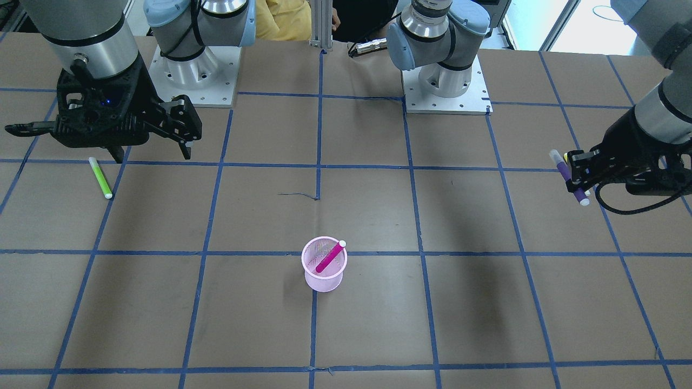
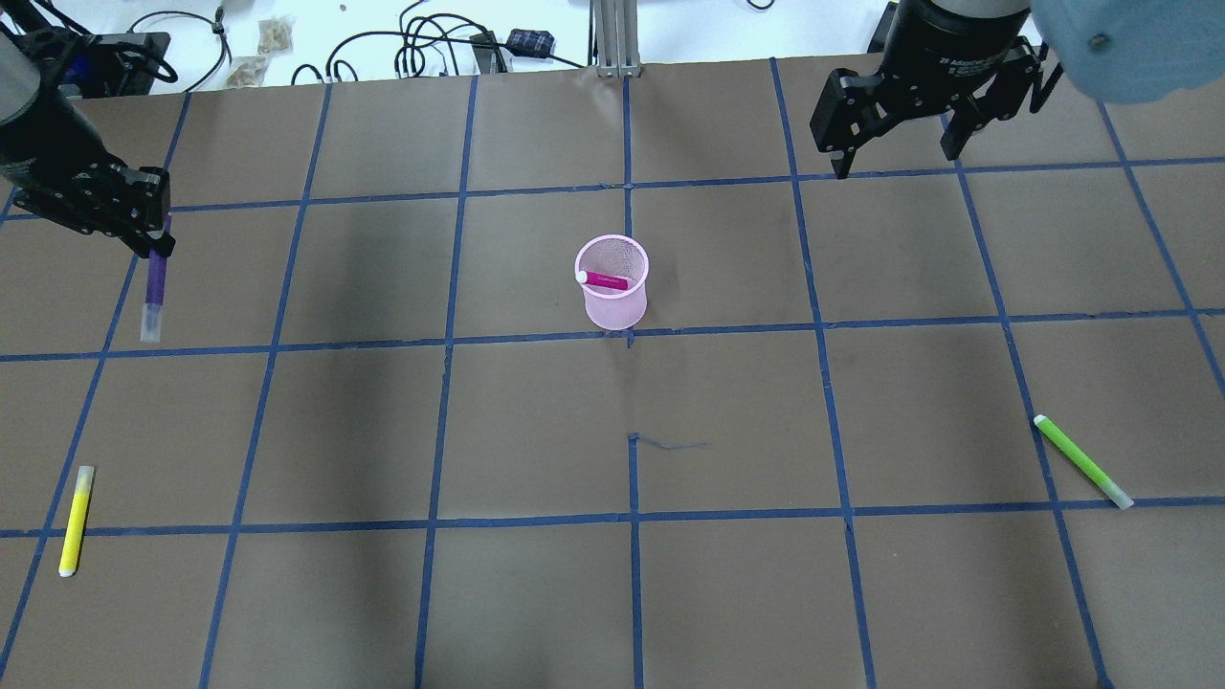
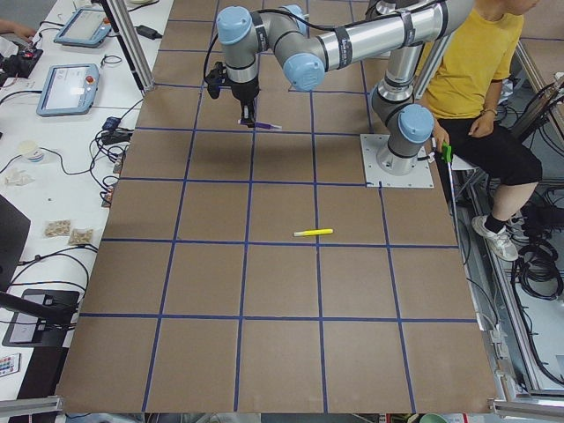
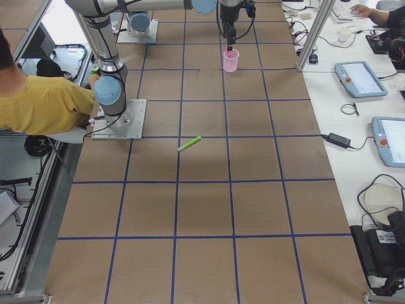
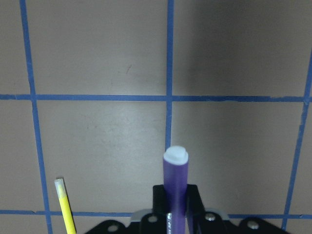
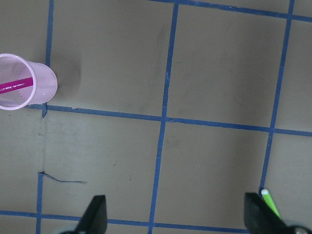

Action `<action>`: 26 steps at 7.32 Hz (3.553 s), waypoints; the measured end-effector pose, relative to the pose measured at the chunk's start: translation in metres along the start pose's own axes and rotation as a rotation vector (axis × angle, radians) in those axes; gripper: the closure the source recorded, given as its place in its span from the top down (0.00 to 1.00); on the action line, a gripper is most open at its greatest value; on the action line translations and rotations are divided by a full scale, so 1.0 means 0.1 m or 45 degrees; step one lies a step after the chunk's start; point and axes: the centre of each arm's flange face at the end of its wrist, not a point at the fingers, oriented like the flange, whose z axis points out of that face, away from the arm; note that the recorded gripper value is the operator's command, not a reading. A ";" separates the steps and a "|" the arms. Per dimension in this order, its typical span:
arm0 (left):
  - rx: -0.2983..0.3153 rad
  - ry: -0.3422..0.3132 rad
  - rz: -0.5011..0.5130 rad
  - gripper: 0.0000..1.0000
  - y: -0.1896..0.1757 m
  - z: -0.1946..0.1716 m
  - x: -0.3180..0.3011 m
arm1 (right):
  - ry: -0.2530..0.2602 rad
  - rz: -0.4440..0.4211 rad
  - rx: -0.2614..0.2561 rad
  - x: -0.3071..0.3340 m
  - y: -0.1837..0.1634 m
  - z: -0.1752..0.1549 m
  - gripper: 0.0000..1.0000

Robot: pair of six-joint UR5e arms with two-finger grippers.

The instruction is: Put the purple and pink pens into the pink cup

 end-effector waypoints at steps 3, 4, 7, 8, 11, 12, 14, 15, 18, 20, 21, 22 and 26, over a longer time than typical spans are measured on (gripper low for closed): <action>0.061 0.044 -0.030 0.00 -0.12 0.03 0.60 | -0.003 -0.007 -0.012 -0.01 0.01 0.04 1.00; 0.158 0.041 -0.001 0.00 -0.19 0.00 1.07 | -0.003 -0.005 -0.015 -0.01 0.01 0.05 1.00; 0.475 0.100 0.063 0.00 -0.24 0.00 2.26 | -0.002 -0.004 -0.021 -0.01 0.02 0.07 1.00; 0.576 0.163 0.056 0.00 -0.20 0.09 2.64 | -0.002 -0.002 -0.021 -0.01 0.02 0.07 1.00; 0.796 0.320 -0.017 0.00 -0.07 0.54 3.27 | -0.003 -0.004 -0.016 -0.01 0.01 0.07 1.00; 0.824 0.354 -0.031 0.00 -0.02 0.70 3.44 | -0.003 -0.007 -0.014 -0.01 0.00 0.08 1.00; 0.856 0.393 -0.060 0.00 -0.06 1.01 3.60 | -0.001 -0.008 -0.012 0.00 0.00 0.08 1.00; 0.871 0.408 -0.069 0.00 -0.11 1.17 3.65 | -0.001 -0.009 -0.011 0.00 0.00 0.07 1.00; 0.918 0.383 -0.035 0.02 -0.05 1.51 3.85 | -0.001 -0.008 -0.012 0.00 0.00 0.07 1.00; 0.918 0.369 -0.023 0.03 0.05 1.62 3.86 | -0.003 -0.008 -0.014 0.01 0.00 0.08 1.00; 0.915 0.362 -0.019 0.07 0.11 1.68 3.83 | -0.003 -0.007 -0.014 0.01 0.00 0.08 1.00; 0.916 0.358 -0.013 0.49 0.14 1.72 3.82 | -0.003 -0.006 -0.015 0.01 0.00 0.08 1.00; 0.936 0.283 -0.018 0.97 0.14 1.75 3.76 | -0.004 -0.006 -0.017 0.01 0.00 0.08 1.00</action>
